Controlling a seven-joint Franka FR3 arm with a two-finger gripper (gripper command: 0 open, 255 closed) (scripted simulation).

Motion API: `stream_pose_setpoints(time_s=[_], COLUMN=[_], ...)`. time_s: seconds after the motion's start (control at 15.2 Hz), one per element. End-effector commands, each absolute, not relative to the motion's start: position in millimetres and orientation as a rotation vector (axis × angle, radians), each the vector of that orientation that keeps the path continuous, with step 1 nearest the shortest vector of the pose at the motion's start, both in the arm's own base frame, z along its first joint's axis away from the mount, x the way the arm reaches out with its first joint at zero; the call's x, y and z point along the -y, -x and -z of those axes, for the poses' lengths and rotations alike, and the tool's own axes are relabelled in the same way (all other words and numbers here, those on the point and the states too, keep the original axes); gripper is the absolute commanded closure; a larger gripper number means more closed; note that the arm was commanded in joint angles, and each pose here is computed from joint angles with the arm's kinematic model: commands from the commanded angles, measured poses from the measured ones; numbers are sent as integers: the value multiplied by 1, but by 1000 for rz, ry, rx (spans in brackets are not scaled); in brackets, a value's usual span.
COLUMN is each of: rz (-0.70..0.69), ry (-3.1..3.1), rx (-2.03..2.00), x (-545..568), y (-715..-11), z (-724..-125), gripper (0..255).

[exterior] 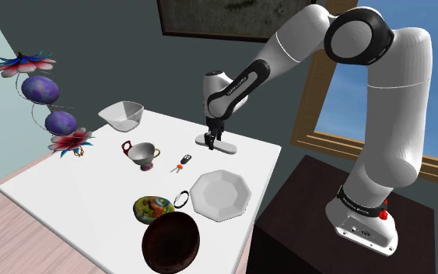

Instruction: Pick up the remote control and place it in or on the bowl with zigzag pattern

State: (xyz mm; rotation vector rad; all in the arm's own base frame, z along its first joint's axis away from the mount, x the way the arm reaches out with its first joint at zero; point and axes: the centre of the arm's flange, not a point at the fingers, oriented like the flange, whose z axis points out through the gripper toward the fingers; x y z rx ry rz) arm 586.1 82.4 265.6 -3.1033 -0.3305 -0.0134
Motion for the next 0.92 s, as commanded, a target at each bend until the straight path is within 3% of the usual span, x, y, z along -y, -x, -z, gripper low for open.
stream_pose_setpoints(time_s=[0.0, 0.86], rz=[13, 13], ry=[3103, 3103], rx=[331, 331], x=[-82, -82], y=[-585, -585], z=[-278, -346], gripper=[255, 255])
